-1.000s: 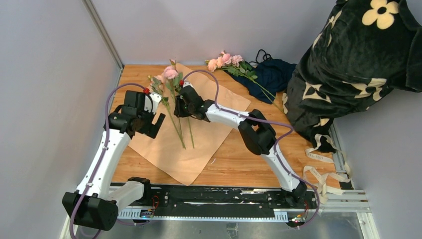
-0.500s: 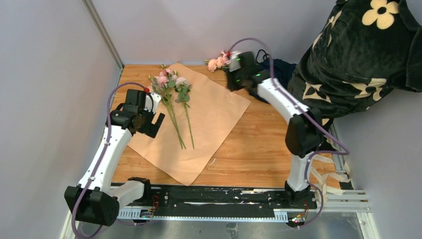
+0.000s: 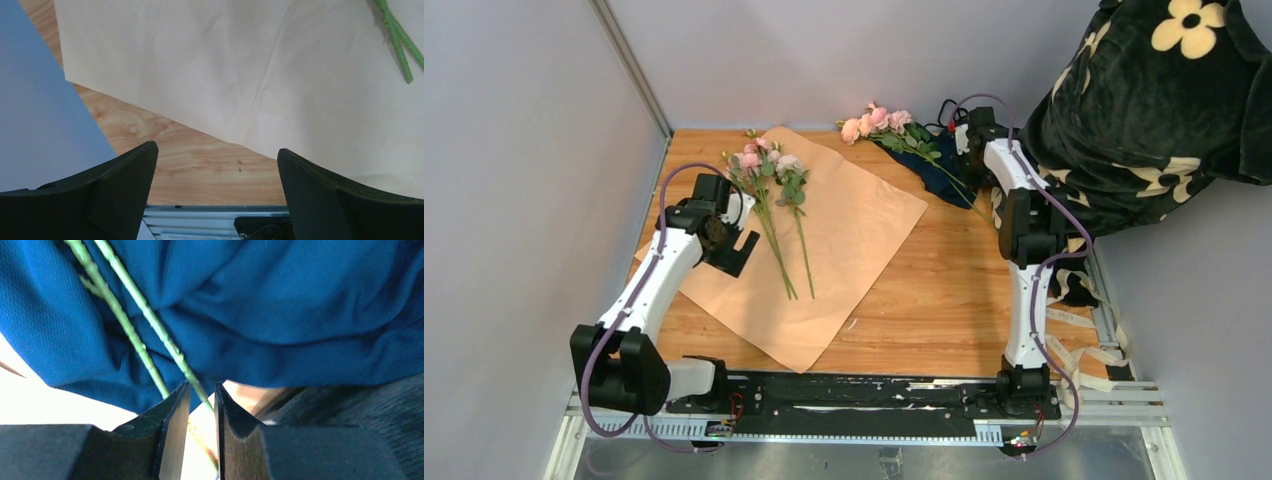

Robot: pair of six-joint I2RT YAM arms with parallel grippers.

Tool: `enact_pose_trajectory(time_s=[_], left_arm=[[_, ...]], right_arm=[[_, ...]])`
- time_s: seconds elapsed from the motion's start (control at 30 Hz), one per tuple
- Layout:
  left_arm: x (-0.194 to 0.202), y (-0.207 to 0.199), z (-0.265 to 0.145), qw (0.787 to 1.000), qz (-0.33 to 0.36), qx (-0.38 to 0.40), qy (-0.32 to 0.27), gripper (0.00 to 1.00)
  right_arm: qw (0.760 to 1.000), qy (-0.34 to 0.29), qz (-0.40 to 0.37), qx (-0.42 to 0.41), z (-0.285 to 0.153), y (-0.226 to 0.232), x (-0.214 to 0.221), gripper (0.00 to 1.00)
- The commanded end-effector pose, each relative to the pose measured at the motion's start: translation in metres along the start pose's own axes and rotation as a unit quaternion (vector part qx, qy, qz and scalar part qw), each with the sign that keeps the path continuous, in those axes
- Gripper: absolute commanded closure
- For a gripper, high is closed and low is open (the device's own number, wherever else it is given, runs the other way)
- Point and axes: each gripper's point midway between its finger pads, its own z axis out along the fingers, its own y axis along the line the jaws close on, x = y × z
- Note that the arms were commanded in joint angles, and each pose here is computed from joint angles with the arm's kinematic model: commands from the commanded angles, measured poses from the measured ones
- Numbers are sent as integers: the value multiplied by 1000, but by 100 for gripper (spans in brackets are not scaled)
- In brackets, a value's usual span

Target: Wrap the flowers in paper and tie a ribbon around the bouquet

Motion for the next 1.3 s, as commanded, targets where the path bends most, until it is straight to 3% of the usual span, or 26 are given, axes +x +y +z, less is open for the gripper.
enact_pose_trajectory(time_s=[0.0, 0.5, 0.63, 0.7, 0.8, 1.27], left_arm=[[2, 7, 6, 1000, 7, -12, 15, 0], [5, 10, 8, 999, 9, -22, 24, 0], [4, 10, 7, 1000, 9, -22, 21, 0], [4, 9, 5, 1000, 8, -21, 18, 0], [3, 8, 3, 1000, 7, -16, 10, 0], [-8, 7, -17, 999, -2, -11, -40, 0]], right_arm=[[997, -1, -68, 27, -7, -15, -16, 71], [996, 8, -87, 2, 25, -5, -9, 71], [997, 6, -79, 10, 23, -8, -11, 82], [997, -1, -75, 20, 12, -12, -16, 92], [996, -18, -76, 33, -9, -16, -25, 99], [986, -111, -52, 113, -134, -29, -61, 100]])
